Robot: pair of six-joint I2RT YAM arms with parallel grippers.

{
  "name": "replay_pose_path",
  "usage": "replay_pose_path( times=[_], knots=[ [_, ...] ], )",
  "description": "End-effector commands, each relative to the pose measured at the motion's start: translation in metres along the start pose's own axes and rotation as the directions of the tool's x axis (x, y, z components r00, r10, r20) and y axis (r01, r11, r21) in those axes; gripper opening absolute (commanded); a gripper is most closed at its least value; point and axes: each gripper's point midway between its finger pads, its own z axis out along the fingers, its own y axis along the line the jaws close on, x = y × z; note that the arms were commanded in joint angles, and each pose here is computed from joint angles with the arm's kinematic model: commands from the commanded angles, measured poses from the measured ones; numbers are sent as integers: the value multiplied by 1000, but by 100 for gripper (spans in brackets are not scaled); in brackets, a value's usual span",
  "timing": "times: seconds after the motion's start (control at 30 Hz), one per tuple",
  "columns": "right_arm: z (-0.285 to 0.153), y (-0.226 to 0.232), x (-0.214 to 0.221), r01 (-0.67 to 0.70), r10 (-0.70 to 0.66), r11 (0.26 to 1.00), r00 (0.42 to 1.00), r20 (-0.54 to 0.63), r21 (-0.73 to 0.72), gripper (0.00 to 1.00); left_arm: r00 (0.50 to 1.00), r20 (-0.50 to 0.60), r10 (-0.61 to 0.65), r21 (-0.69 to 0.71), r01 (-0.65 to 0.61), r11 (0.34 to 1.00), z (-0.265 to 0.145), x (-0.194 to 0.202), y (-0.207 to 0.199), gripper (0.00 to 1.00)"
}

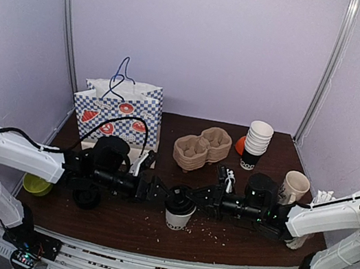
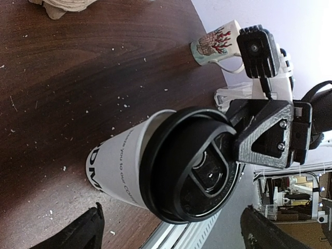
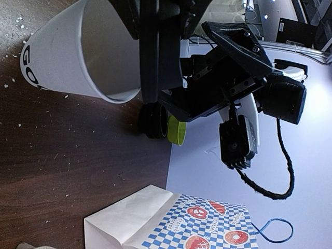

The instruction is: Pack the takeout coffee

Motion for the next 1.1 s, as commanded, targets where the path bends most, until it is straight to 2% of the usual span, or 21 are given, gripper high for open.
replay_pose_path(
  times=[0.0, 0.4, 0.97, 1.07],
  knots=[
    [-2, -4, 0, -15, 15, 1000, 1000, 0, -9, 7, 999, 14, 41, 41, -41, 998, 4, -9, -15, 95],
    [-3, -16, 3, -51, 51, 999, 999, -3, 5, 7, 1000, -20, 21, -4, -21, 1000, 15, -6, -3, 91],
    [-6, -29, 6, -49, 50, 996, 999, -10, 72, 12, 995, -94, 27, -103, -36, 994, 34, 0, 18, 83],
    [-7, -30, 7, -41, 42, 995, 999, -12, 93, 16, 995, -101, 27, -112, -38, 993, 36, 2, 21, 83]
  ],
)
